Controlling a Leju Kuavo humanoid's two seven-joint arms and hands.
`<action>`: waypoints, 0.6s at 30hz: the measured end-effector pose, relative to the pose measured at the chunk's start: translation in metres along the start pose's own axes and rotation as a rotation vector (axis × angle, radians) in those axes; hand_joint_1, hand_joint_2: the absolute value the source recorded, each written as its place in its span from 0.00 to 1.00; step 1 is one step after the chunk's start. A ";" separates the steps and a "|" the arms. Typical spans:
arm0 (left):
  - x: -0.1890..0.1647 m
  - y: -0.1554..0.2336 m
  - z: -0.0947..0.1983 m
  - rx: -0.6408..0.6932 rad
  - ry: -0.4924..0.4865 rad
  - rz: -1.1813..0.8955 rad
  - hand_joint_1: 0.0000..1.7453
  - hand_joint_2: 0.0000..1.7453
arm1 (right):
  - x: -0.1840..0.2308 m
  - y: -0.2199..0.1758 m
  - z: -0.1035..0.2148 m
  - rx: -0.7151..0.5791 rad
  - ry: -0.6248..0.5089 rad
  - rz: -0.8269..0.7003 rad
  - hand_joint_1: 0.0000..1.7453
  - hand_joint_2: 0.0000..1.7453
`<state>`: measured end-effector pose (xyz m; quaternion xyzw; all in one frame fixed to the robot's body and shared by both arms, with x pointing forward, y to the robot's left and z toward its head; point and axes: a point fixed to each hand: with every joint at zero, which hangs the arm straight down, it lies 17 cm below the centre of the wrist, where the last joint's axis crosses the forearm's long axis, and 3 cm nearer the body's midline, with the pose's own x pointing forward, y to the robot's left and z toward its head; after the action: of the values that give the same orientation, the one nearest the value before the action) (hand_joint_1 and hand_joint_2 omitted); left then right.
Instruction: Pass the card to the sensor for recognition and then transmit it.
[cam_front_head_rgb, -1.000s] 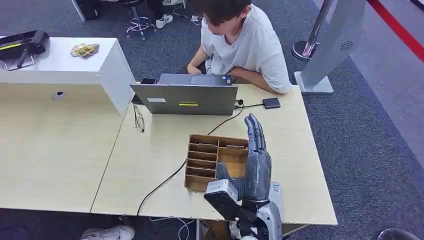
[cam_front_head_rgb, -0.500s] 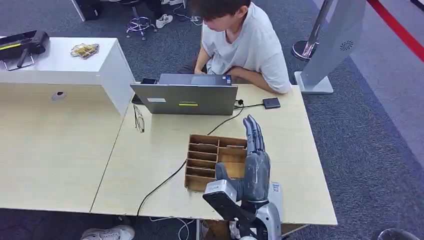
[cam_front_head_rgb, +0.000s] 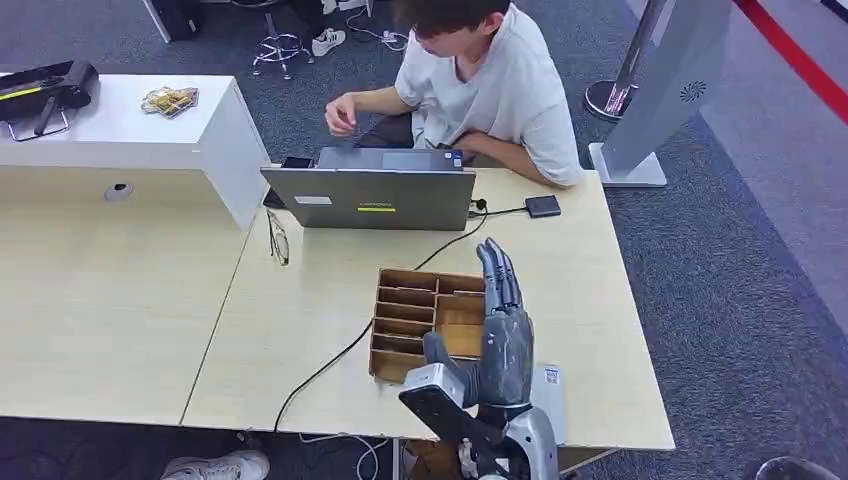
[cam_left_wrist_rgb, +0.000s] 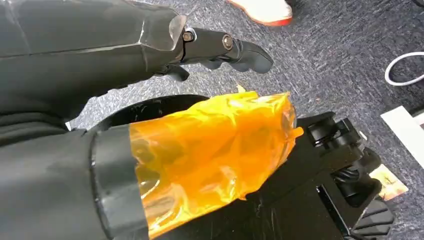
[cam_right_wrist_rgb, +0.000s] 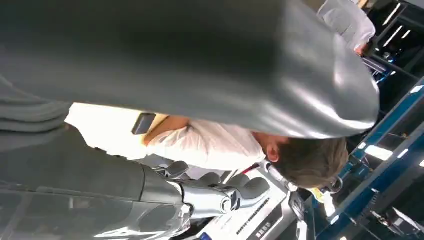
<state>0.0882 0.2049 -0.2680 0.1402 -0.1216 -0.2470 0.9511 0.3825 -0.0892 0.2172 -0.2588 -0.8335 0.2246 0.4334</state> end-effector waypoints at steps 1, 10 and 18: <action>0.000 0.000 0.000 -0.001 0.000 0.000 0.00 0.00 | 0.001 0.000 0.000 -0.002 -0.010 0.021 0.00 0.00; 0.001 -0.001 0.000 -0.003 -0.006 -0.006 0.00 0.00 | 0.002 0.003 0.003 -0.008 -0.057 0.178 0.00 0.00; 0.001 -0.001 0.000 -0.003 -0.005 -0.005 0.00 0.00 | 0.008 0.009 0.007 -0.004 -0.104 0.225 0.00 0.00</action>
<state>0.0885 0.2038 -0.2679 0.1383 -0.1234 -0.2500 0.9503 0.3753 -0.0786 0.2129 -0.3394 -0.8211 0.2834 0.3611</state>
